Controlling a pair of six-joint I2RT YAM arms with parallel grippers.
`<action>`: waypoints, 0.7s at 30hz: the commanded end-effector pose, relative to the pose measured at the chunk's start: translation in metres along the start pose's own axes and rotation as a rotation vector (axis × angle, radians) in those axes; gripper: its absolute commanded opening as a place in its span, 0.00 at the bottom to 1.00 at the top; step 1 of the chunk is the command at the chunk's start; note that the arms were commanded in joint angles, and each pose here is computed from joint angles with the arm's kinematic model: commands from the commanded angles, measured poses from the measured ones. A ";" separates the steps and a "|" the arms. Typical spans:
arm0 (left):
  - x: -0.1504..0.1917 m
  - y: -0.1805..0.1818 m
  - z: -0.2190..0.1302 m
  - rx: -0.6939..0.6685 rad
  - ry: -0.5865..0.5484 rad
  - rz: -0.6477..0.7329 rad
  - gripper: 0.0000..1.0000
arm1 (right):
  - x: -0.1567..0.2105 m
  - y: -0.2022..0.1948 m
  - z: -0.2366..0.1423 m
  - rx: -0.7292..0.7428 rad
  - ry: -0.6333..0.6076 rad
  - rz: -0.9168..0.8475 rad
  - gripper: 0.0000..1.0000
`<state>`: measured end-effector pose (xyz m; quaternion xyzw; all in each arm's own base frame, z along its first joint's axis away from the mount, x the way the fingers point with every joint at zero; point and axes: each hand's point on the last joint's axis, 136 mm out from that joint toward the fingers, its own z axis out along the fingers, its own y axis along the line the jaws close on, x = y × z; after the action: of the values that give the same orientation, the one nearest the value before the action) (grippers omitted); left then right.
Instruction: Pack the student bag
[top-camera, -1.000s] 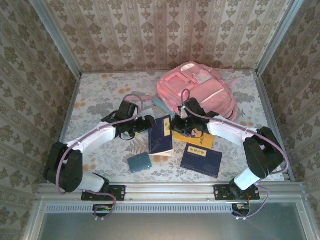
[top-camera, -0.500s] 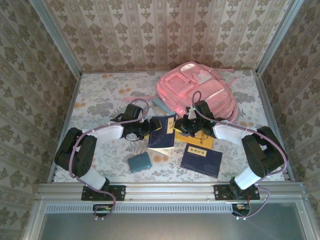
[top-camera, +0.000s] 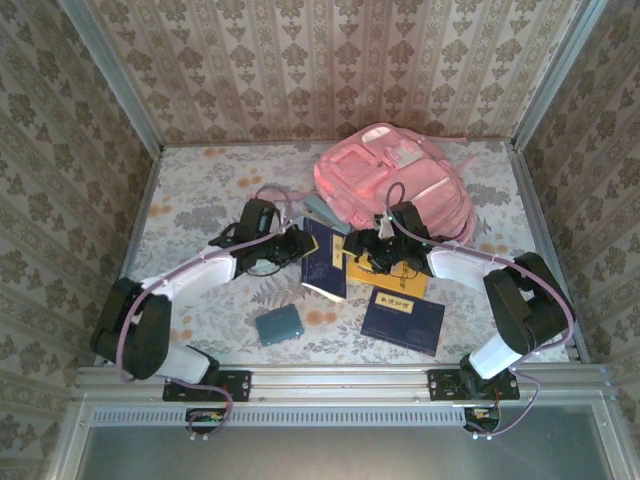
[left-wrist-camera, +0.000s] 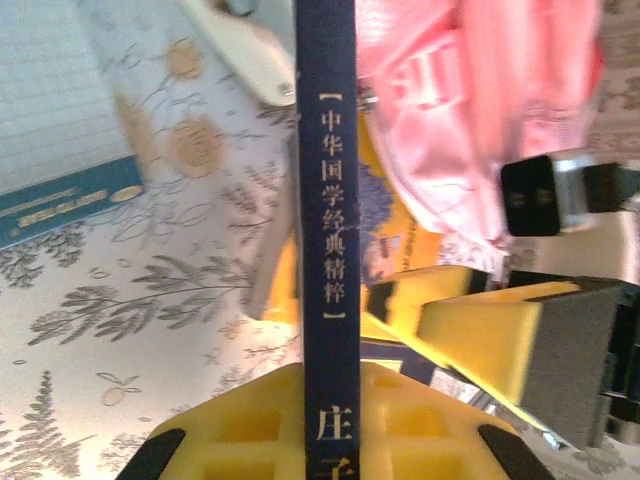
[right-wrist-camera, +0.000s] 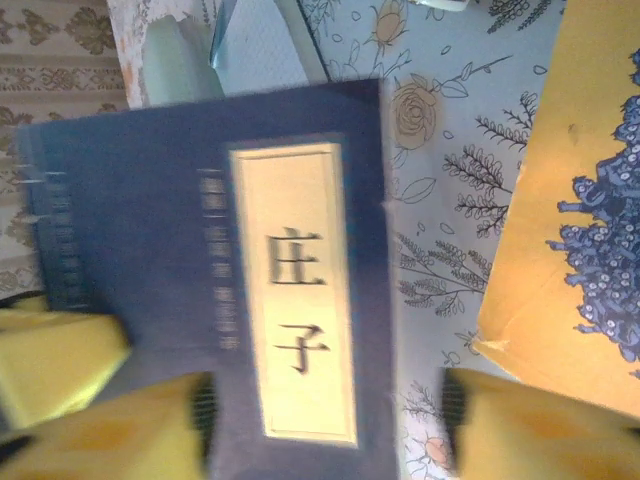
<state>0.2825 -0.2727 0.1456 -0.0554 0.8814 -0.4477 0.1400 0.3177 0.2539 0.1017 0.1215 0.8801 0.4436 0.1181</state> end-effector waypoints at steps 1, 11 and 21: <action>-0.016 -0.051 -0.034 0.087 -0.082 0.120 0.00 | -0.005 0.031 -0.018 0.002 -0.036 -0.108 0.87; -0.020 -0.118 -0.070 0.283 -0.143 0.201 0.00 | 0.000 0.098 -0.032 -0.300 -0.006 -0.092 0.99; -0.019 -0.137 -0.076 0.322 -0.141 0.219 0.00 | 0.000 0.150 -0.068 -0.580 -0.062 -0.068 0.94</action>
<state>0.2767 -0.2840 0.2615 0.0056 0.8187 -0.5260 0.2301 0.3224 0.2866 0.2140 0.0957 0.7661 0.6127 0.1692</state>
